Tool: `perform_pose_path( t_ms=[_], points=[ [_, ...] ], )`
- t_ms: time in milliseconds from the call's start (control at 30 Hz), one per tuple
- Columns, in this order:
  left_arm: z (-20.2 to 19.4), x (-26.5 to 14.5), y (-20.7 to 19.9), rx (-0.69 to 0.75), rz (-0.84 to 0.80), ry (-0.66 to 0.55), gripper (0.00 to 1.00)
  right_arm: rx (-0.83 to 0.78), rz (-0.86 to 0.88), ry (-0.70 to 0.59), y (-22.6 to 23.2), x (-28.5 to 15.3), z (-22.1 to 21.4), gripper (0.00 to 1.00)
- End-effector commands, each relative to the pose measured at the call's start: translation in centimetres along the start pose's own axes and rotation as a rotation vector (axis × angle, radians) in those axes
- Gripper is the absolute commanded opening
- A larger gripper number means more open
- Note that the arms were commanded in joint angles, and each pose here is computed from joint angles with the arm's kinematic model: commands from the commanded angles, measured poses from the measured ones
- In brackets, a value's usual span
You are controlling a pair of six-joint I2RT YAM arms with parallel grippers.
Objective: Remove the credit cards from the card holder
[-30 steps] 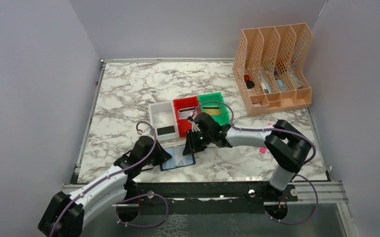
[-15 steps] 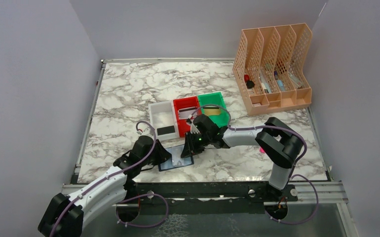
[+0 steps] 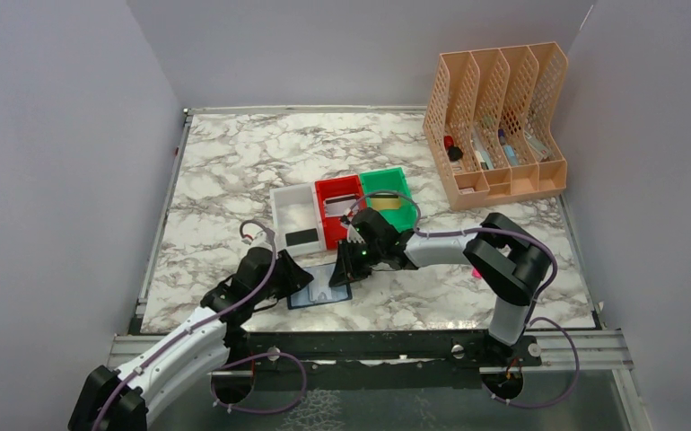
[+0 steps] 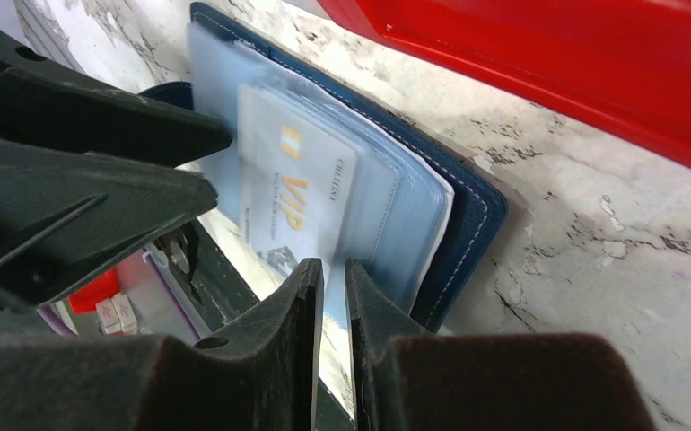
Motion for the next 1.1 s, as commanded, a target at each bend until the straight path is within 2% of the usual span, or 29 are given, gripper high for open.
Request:
perform_pose_path(
  t_ms=[0,133,300,433,667,1067],
  points=[
    [1.2,-0.6,-1.6,-0.047,-0.060,-0.097,0.44,0.040,-0.170,0.086,-3.3,1.3,-2.7,0.22],
    [1.4,-1.1,-1.9,-0.051,-0.098,-0.132,0.46,0.043,-0.169,0.091,-3.4,1.5,-2.9,0.21],
    [0.8,-0.7,-1.9,-0.028,-0.157,-0.061,0.48,0.045,-0.164,0.088,-3.3,1.4,-2.9,0.21],
    [0.1,0.0,-1.1,-0.030,-0.097,0.005,0.47,0.045,-0.169,0.086,-3.3,1.4,-2.8,0.21],
    [-0.8,0.5,0.4,-0.052,-0.034,0.041,0.42,0.040,-0.167,0.088,-3.2,1.3,-2.7,0.21],
    [-2.1,0.7,2.2,-0.101,-0.045,0.070,0.15,0.042,-0.161,0.090,-3.2,1.4,-2.7,0.21]
  ],
)
Point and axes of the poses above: each gripper's point midway between its finger pads, its own x axis out along the fingers, its own y axis along the line the jaws close on, z = x × y, the point moved 10 cm from there along -x, back along the fingers, and after that the axes turned 8 degrees about -x, right-handed, at the moved point
